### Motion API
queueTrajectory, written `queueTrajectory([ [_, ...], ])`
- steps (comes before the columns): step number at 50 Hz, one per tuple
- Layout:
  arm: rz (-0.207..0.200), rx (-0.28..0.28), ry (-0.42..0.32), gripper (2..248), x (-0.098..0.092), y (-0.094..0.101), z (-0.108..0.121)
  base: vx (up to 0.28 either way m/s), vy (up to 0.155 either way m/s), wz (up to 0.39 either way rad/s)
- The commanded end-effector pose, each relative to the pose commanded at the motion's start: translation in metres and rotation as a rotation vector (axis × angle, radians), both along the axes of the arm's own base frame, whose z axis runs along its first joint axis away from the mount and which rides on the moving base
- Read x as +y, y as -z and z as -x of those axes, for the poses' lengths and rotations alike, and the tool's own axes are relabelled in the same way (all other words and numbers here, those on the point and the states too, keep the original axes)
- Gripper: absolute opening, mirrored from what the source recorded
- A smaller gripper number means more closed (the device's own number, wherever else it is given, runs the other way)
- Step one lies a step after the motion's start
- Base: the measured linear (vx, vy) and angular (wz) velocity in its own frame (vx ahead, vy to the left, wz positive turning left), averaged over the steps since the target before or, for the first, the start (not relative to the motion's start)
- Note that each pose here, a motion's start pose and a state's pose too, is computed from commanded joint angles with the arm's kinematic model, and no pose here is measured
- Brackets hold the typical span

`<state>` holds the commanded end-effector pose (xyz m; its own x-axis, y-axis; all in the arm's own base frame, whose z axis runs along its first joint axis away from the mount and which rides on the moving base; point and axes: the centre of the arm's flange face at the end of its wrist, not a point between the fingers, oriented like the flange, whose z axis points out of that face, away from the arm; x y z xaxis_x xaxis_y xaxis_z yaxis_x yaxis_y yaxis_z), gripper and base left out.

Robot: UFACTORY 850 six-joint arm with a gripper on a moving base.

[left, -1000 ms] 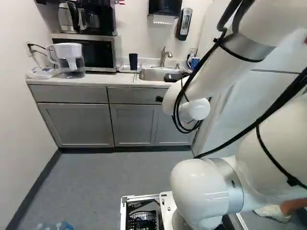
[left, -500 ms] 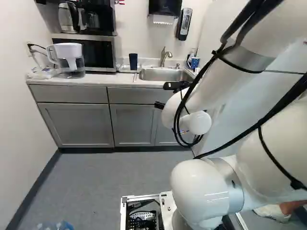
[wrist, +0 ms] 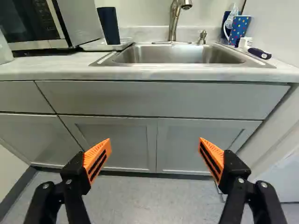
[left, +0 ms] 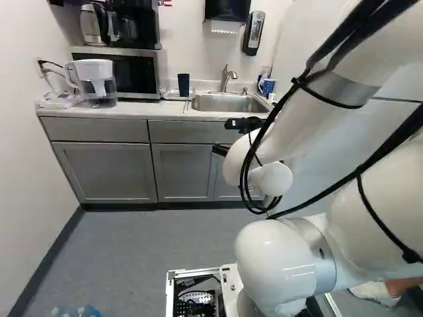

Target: Rinse the cup and place it in the tray

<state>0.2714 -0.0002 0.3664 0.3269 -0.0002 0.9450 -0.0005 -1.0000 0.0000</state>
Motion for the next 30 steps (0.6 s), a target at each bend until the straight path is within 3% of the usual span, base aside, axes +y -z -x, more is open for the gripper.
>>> queueTrajectory([
  [30,0.000,-0.001,-0.001,247,0.0002,0.0008,0.0011,0.000,0.000,0.000],
])
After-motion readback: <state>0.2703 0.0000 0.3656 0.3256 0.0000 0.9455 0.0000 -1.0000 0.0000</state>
